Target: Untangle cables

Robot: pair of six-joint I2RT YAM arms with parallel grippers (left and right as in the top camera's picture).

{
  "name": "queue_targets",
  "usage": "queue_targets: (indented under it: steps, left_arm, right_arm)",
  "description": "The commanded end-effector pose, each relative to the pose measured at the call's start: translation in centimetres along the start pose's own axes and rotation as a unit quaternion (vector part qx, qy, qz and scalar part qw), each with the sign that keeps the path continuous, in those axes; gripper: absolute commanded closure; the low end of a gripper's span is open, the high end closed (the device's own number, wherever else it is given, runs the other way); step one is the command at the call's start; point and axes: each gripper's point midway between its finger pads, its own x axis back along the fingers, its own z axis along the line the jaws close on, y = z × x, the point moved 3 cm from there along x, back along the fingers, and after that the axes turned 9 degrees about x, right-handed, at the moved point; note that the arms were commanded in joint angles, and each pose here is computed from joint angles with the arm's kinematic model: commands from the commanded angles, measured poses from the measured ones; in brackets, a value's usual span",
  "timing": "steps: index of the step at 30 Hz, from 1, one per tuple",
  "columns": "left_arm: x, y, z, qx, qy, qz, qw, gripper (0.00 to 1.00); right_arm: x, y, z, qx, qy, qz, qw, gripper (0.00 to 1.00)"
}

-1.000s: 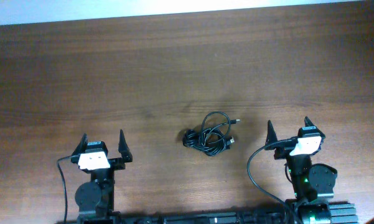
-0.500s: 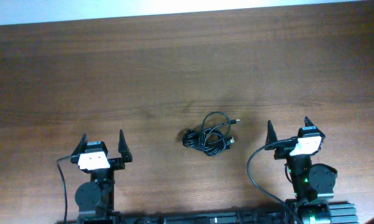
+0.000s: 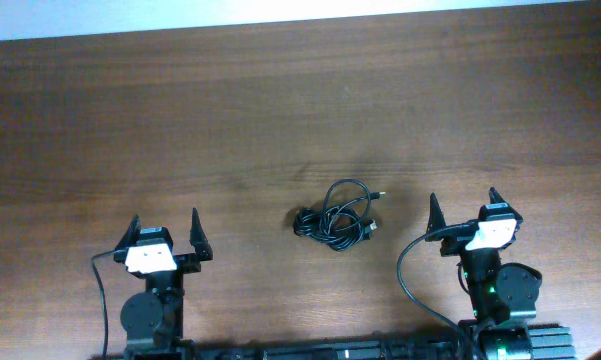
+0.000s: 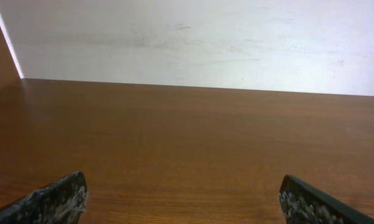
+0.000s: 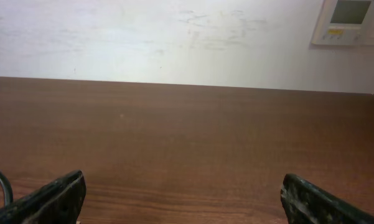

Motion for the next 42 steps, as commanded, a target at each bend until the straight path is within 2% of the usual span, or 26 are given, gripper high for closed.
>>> queue_targets:
  steps: [1, 24, 34, 42]
  left_arm:
    - [0.0, 0.1, 0.2, 0.005, 0.006, -0.003, 1.000, 0.01]
    - [0.0, 0.2, 0.1, 0.005, 0.005, -0.005, 1.000, 0.01]
    - [0.4, 2.3, -0.4, 0.007, -0.006, -0.032, 0.999, 0.01]
    - [1.1, 3.9, -1.2, 0.005, -0.019, 0.000, 1.000, 0.01]
  right_arm:
    - [0.0, -0.2, -0.1, 0.000, -0.005, 0.002, 1.000, 0.02]
    - [0.0, -0.2, -0.1, 0.000, -0.005, 0.002, 1.000, 0.01]
    - [0.0, -0.2, -0.1, 0.000, -0.005, 0.002, 1.000, 0.01]
    - [0.0, -0.2, -0.1, 0.000, -0.005, 0.002, 1.000, 0.01]
